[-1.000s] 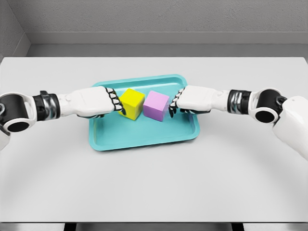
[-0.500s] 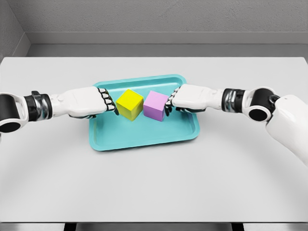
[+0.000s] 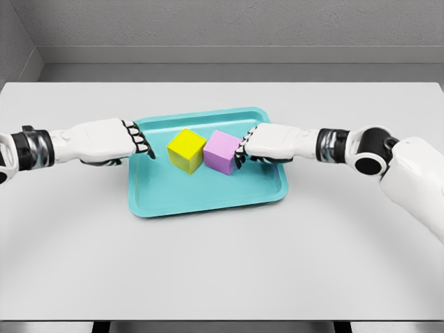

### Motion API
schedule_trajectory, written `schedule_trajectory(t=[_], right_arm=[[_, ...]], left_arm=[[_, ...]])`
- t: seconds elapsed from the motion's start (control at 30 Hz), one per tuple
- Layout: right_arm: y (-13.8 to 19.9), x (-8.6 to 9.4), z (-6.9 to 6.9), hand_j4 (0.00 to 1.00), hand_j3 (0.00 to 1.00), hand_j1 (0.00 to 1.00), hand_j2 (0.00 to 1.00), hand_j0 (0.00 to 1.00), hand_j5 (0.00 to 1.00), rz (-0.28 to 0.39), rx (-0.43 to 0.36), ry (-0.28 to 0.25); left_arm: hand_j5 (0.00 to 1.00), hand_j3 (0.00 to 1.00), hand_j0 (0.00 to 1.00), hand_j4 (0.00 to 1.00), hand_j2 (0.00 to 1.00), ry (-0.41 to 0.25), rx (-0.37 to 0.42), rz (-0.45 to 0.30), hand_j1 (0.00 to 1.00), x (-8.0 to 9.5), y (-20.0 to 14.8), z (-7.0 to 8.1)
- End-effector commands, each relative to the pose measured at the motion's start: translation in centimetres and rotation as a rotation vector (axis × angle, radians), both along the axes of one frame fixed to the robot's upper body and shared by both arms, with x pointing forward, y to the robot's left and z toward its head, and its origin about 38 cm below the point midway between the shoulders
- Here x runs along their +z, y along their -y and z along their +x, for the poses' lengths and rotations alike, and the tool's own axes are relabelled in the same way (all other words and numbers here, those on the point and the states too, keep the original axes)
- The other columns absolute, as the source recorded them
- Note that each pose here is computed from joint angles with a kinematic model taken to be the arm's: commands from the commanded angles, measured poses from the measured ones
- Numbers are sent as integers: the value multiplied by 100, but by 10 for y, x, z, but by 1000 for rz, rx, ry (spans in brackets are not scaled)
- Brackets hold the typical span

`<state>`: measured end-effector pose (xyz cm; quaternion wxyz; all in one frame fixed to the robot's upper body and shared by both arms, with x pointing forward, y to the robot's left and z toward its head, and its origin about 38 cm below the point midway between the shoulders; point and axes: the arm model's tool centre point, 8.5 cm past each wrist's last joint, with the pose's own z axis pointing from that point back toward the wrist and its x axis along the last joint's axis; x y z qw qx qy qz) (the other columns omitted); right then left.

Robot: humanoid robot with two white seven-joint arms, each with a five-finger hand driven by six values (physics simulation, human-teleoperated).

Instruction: Push two cubes

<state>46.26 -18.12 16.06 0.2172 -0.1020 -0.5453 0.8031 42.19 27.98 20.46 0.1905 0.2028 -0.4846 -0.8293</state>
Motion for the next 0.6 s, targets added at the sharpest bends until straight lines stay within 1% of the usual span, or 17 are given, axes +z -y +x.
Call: schedule_trajectory(t=[0.0, 0.07, 0.13, 0.23, 0.33, 0.37, 0.4, 0.43, 0.5, 0.57], right_arm=[[17, 3, 2, 51, 51, 51, 51, 51, 51, -15, -30, 3], [22, 7, 3, 51, 51, 51, 51, 51, 51, -12, -38, 11], [21, 17, 7, 51, 51, 51, 51, 51, 51, -3, -36, 29], [19, 36, 15, 50, 50, 50, 50, 50, 50, 13, -40, 69], [14, 45, 20, 50, 50, 50, 50, 50, 50, 10, -36, 87], [14, 52, 23, 49, 49, 49, 49, 49, 49, 11, -35, 102], [10, 52, 23, 49, 49, 49, 49, 49, 49, 9, -29, 101], [7, 49, 25, 49, 49, 49, 49, 49, 49, 1, -34, 83], [1, 46, 38, 49, 49, 49, 49, 49, 49, 9, -60, 64], [-2, 44, 42, 49, 49, 49, 49, 49, 49, 10, -68, 58]], left_arm=[[75, 75, 75, 75, 75, 6, 19, -1, 75, 6, -9, 1], [76, 76, 76, 76, 76, 6, 19, -1, 76, 6, -9, 1], [76, 76, 76, 76, 76, 6, 19, -1, 76, 6, -9, 1], [76, 76, 76, 76, 76, 7, 24, -1, 76, 6, -10, 2], [76, 76, 76, 76, 76, 12, 28, -4, 76, 9, -11, 3], [76, 76, 76, 76, 76, 13, 29, -3, 76, 9, -12, 3], [76, 76, 76, 76, 76, 13, 29, -3, 76, 9, -12, 3], [76, 76, 76, 76, 76, 14, 32, -1, 76, 10, -14, 3], [76, 76, 76, 76, 76, 13, 33, -3, 76, 10, -14, 3], [76, 76, 76, 76, 76, 12, 34, -7, 76, 10, -15, 3]])
